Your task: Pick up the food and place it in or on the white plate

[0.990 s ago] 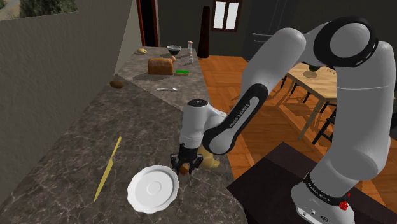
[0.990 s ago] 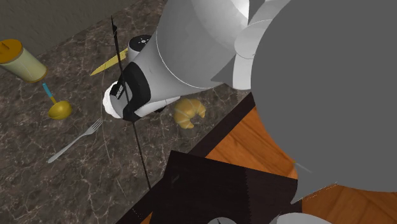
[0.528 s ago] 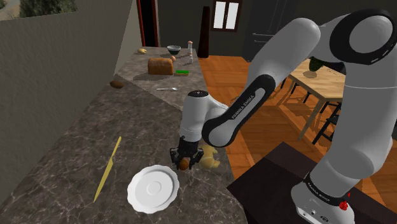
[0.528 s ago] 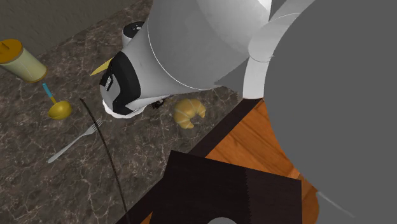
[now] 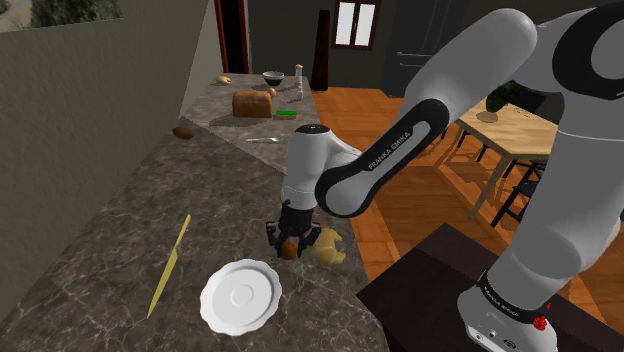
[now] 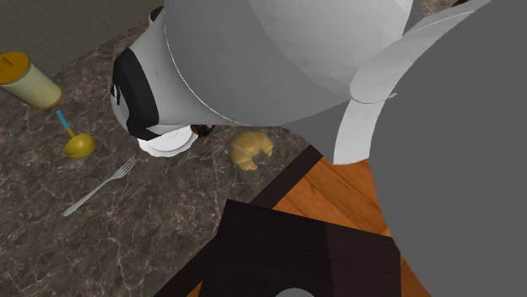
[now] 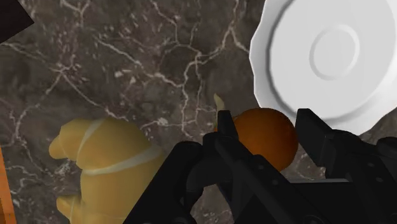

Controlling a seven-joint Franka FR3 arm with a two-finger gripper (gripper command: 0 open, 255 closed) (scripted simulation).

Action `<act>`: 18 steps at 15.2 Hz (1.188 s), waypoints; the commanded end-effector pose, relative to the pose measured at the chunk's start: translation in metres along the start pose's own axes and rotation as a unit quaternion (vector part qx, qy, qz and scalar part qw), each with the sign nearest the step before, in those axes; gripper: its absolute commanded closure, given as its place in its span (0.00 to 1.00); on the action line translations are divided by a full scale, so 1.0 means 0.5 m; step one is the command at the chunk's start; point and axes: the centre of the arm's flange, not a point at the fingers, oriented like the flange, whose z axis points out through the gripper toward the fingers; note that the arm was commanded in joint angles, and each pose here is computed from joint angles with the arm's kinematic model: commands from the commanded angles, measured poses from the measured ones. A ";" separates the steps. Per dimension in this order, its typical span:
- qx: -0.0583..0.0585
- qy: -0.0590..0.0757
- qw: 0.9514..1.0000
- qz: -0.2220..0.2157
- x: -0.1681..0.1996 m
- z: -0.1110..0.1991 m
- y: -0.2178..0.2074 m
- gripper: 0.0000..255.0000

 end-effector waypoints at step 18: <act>0.000 0.000 1.000 0.000 -0.133 0.071 -0.268 1.00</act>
